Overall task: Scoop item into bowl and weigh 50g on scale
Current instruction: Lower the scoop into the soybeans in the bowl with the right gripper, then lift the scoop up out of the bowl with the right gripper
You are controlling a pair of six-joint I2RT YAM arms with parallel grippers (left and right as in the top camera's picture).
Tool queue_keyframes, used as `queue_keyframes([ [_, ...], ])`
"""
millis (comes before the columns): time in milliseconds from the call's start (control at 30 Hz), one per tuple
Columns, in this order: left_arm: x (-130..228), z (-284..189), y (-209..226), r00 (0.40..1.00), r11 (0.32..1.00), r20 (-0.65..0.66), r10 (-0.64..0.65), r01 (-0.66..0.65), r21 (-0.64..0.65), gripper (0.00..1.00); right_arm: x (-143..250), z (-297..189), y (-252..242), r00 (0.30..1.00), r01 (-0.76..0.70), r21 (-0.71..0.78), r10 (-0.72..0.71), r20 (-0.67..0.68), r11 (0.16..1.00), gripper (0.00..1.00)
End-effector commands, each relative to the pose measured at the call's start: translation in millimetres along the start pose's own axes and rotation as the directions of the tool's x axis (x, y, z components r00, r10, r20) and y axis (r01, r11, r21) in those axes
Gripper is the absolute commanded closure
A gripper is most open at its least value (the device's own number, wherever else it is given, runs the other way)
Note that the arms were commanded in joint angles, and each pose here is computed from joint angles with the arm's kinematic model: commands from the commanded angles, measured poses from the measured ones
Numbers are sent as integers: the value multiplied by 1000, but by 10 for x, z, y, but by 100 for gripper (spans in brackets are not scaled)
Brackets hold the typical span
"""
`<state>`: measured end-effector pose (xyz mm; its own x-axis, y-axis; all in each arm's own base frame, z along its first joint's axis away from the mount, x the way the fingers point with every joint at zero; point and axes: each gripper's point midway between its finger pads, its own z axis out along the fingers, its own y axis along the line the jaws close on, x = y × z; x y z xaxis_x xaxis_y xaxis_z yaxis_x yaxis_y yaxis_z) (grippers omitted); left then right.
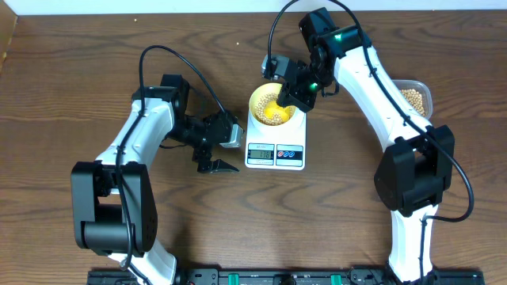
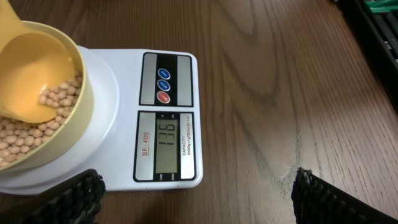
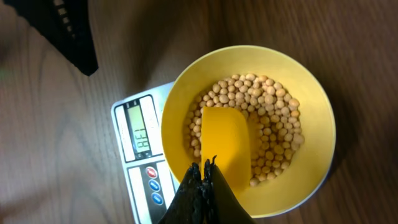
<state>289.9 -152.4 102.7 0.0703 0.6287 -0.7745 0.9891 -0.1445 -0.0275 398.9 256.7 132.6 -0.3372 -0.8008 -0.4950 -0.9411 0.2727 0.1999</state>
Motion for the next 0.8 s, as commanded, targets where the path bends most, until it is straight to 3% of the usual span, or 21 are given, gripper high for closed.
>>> queue_keyframes([
  [0,8,-9,-26,1000,1000,-5,14,-14,2,2,-83,-84,149,999,-11,-49,13,43,999,99],
  [300,8,-9,-26,1000,1000,-5,14,-14,2,2,-105,-155,148,992,-73,-94,82,94,993,99],
  [567,8,-9,-26,1000,1000,-5,14,-14,2,2,-122,-286,-172,953,-250,-49,255,162,967,99],
  [767,8,-9,-26,1000,1000,-5,14,-14,2,2,-231,-521,-197,901,-271,-184,316,296,945,99],
])
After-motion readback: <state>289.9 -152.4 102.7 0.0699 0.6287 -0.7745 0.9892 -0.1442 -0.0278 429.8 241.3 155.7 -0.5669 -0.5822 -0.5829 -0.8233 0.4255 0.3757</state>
